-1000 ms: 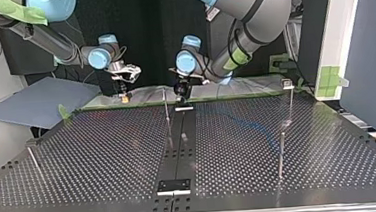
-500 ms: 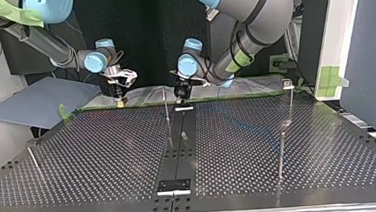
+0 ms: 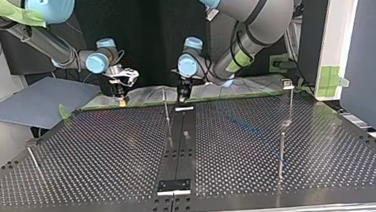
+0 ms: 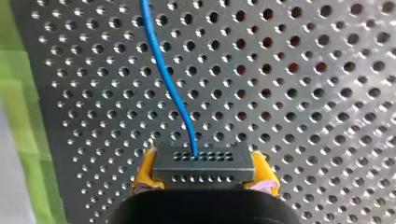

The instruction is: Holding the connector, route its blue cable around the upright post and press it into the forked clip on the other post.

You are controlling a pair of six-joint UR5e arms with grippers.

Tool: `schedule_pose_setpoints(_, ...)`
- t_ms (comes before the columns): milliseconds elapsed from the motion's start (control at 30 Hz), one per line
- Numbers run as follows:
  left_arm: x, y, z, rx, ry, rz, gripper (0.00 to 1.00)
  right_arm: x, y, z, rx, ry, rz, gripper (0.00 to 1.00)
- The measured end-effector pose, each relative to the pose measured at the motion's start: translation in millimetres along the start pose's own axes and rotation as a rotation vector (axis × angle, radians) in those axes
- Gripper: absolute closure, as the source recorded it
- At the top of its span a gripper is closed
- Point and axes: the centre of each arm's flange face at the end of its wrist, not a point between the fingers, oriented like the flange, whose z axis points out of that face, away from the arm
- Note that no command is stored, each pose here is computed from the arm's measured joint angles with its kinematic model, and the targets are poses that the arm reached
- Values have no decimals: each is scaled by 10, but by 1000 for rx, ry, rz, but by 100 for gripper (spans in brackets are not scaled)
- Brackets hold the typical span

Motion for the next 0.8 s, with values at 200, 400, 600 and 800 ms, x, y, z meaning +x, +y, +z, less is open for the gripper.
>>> schedule_pose_setpoints(200,76,34,-71,-24,3,50,90,-22,-46,-12,7,-10,-7,100)
schedule_pose_setpoints(400,128,54,-118,-28,13,73,90,-37,-67,-18,9,-13,-10,100)
schedule_pose_setpoints(600,142,48,-132,-28,19,86,90,-78,-37,-39,-8,-33,-20,100)
schedule_pose_setpoints(800,152,25,-145,-25,20,88,90,-120,10,-53,-28,-48,-22,100)
